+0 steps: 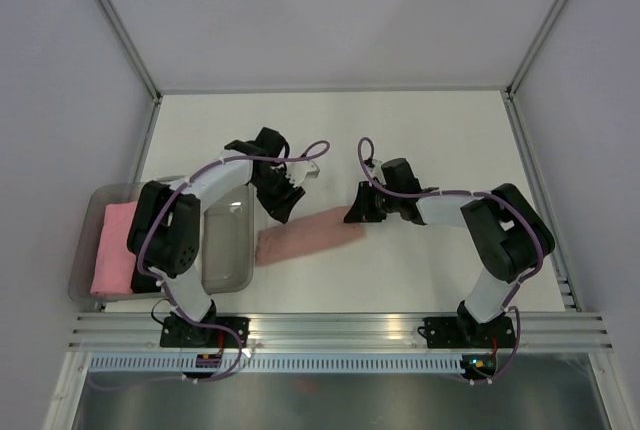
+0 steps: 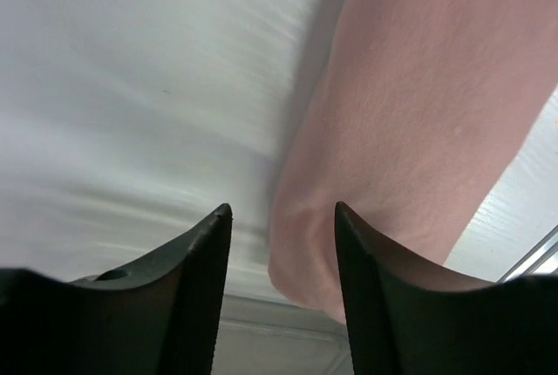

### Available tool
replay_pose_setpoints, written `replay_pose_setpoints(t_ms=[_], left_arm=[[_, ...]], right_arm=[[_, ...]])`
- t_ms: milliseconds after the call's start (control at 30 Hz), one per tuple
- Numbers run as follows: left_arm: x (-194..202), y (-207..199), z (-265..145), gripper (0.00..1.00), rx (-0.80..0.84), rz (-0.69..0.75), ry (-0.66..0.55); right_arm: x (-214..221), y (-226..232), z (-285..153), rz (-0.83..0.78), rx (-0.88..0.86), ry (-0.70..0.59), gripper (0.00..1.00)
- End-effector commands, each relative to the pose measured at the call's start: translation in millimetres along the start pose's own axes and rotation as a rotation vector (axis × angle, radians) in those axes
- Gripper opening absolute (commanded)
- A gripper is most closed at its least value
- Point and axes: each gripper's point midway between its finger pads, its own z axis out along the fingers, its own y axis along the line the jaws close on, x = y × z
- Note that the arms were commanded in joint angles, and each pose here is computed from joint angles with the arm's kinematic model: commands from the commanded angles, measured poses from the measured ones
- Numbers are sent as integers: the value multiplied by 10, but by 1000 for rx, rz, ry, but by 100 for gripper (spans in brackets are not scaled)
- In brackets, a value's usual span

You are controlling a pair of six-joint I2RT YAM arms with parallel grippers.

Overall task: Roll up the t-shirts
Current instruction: Roll the tshirt, then place the rolled tshirt into the container

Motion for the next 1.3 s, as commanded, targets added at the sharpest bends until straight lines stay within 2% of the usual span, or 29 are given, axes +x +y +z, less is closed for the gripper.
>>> replay_pose_setpoints(t_ms=[0,33,67,167,267,300,400,533,633,700,867,1100,1200,1267], left_arm=[[-629,135,-562,57,-132,84,-217],[-705,111,-651,62,-148,107,-241],[-755,86,-710,76,-156,130,-257],[-866,-13,-786,100,-223,248,-246],[-845,-258,-610,100,-231,389,-183],[-727,-293,-495,100,-229,427,-142],[-610,-405,-254,100,-229,536,-112],[-654,-494,-45,100,-232,629,-100],[-745,-654,-6,100,-196,614,-118],[-653,-708,97,100,-175,605,-87],[-456,-557,352,100,-207,503,25],[-434,-470,475,100,-253,430,14],[-360,-558,557,100,-205,380,11],[-228,-566,661,100,-189,350,51]], right_arm=[[42,7,25,96,15,29,14],[49,2,27,108,22,30,14],[41,-20,33,134,37,29,13],[28,-4,63,189,34,27,13],[-13,-6,95,214,37,23,13],[-21,-13,101,209,40,22,13],[-54,-30,111,179,49,20,16],[-49,-59,125,154,62,29,17],[-46,-115,147,147,80,32,18],[-62,-153,157,127,101,30,18],[-103,-189,137,74,125,35,20],[-143,-196,108,49,146,42,21],[-156,-217,104,49,160,35,22],[-178,-204,103,48,159,33,25]])
